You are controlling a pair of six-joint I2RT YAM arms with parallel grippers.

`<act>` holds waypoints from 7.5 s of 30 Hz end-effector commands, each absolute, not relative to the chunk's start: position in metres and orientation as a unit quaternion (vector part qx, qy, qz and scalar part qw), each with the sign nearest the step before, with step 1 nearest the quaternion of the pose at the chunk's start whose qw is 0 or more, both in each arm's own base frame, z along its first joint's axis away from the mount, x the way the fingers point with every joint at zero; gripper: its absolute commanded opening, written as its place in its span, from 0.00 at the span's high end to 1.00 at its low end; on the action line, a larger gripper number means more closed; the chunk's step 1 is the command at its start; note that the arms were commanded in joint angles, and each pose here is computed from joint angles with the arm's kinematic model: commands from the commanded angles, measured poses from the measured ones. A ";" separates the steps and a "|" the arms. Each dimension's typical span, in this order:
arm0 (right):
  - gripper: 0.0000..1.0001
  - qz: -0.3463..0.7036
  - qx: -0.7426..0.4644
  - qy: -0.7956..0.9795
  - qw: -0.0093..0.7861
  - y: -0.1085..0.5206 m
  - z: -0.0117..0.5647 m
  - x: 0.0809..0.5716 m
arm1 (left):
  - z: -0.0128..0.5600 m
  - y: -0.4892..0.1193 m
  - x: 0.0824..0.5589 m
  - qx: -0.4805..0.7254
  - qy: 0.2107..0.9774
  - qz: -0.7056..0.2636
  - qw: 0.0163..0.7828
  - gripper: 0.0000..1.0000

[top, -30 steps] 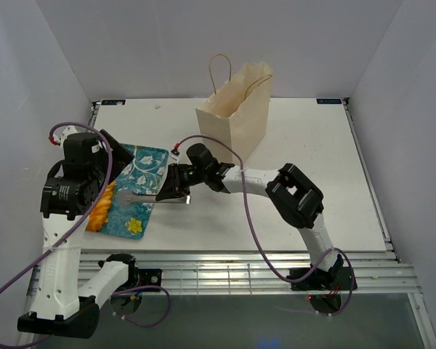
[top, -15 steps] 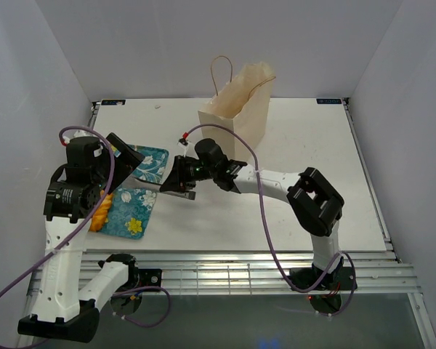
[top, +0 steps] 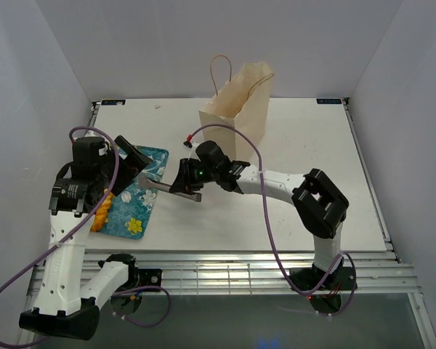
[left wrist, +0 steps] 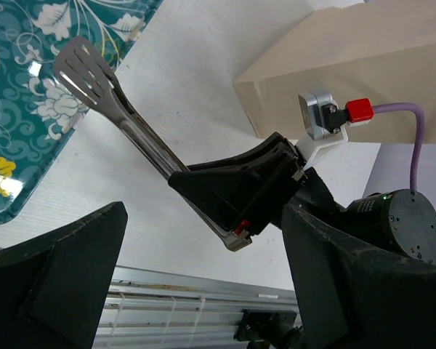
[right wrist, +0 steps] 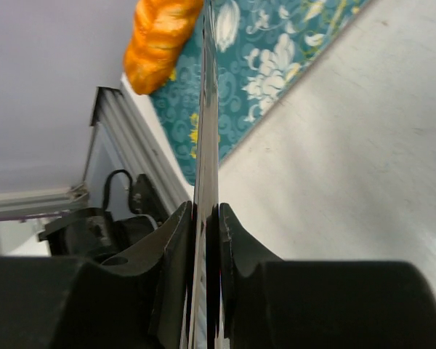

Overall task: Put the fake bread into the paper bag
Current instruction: Place the clamp at the center of the board, then pick up the clamp at the center of the board.

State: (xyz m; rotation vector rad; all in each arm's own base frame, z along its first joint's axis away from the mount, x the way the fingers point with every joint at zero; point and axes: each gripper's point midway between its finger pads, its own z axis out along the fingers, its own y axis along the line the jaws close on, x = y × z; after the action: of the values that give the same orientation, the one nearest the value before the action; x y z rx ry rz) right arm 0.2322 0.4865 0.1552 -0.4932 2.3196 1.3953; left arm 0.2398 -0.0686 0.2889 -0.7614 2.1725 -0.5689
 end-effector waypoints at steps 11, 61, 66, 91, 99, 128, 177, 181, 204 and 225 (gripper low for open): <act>0.84 0.330 -0.195 0.855 0.350 0.407 0.130 0.264 | 0.248 -0.113 0.238 -0.243 0.863 -0.325 0.302 0.02; 0.05 0.222 -0.094 0.892 0.381 0.288 0.165 0.272 | 0.145 -0.191 0.209 -0.261 0.918 -0.214 0.207 0.02; 0.05 0.175 -0.093 0.912 0.359 0.245 0.126 0.259 | 0.128 -0.212 0.207 -0.289 0.912 -0.201 0.209 0.02; 0.06 0.213 -0.055 0.879 0.422 0.179 0.141 0.228 | 0.032 -0.232 0.230 -0.321 0.875 0.032 0.361 0.02; 0.06 0.223 -0.066 0.873 0.429 0.177 0.142 0.221 | 0.008 -0.211 0.235 -0.291 0.843 0.116 0.438 0.03; 0.06 0.221 -0.072 0.846 0.479 0.158 0.158 0.212 | -0.037 -0.182 0.249 -0.201 0.830 0.178 0.488 0.31; 0.05 0.217 -0.090 0.827 0.511 0.157 0.206 0.217 | 0.188 -0.187 0.292 -0.238 0.871 0.057 0.426 1.00; 0.05 0.226 -0.095 0.822 0.514 0.161 0.210 0.218 | 0.208 -0.142 0.269 -0.259 0.848 0.055 0.459 1.00; 0.04 0.262 -0.125 0.817 0.498 0.179 0.205 0.212 | 0.172 -0.064 0.250 -0.093 0.909 0.282 0.293 0.95; 0.04 0.277 -0.130 0.810 0.500 0.187 0.209 0.214 | 0.166 -0.051 0.245 -0.084 0.925 0.278 0.245 0.51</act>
State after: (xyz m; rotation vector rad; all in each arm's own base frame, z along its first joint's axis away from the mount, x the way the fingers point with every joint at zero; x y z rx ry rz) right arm 0.2087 0.1815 0.1944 -0.3247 2.0119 0.6400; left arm 0.2534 -0.0630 0.1576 -0.2504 2.5080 0.7127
